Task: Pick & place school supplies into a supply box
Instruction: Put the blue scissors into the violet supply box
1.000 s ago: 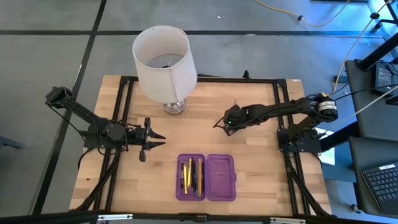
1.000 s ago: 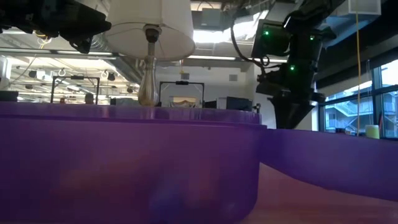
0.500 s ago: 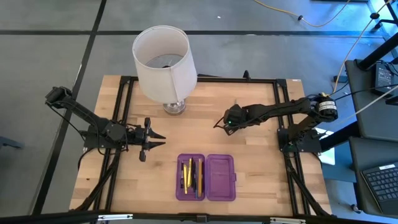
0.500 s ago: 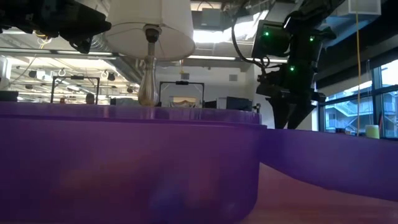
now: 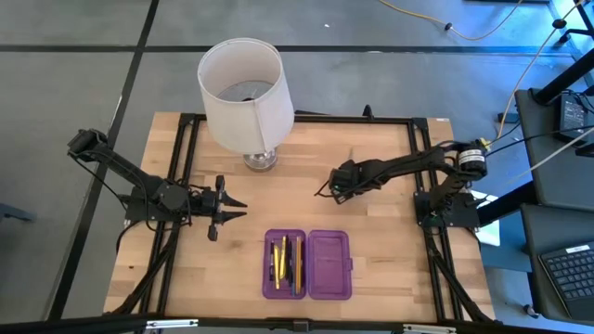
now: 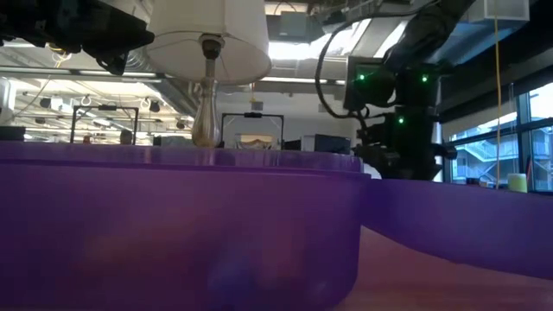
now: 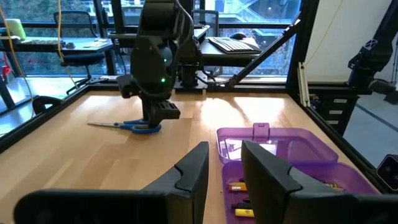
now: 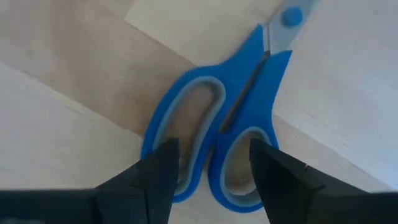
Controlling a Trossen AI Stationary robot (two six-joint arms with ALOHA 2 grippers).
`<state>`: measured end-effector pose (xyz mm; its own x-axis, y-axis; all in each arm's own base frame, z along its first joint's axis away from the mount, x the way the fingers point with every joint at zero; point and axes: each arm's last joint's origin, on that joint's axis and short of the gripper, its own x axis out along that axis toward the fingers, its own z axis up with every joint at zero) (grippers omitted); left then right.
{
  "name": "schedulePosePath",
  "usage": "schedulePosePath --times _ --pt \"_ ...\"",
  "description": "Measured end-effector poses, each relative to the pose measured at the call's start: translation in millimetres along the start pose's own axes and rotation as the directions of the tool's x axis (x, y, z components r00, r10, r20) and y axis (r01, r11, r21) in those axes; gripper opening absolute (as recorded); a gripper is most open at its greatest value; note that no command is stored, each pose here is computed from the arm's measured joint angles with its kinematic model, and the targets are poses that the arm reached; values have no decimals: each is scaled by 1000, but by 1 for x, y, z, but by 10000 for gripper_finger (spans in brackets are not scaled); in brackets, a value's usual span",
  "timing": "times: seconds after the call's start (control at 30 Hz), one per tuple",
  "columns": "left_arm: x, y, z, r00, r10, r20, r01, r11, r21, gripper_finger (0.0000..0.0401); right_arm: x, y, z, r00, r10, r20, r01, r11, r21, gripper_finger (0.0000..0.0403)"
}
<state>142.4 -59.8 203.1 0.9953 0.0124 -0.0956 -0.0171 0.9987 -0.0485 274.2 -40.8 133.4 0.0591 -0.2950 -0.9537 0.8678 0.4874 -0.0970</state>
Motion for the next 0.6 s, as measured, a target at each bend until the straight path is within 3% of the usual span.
schedulePosePath --times 0.27,0.6 --pt "0 0 0 1000 0 0 0 1000 1 88 10 0 3 998 4 -61 -3 1000 4 189" --pt "0 0 0 1000 0 0 0 1000 -1 88 11 0 3 998 11 -55 -20 983 -185 74"
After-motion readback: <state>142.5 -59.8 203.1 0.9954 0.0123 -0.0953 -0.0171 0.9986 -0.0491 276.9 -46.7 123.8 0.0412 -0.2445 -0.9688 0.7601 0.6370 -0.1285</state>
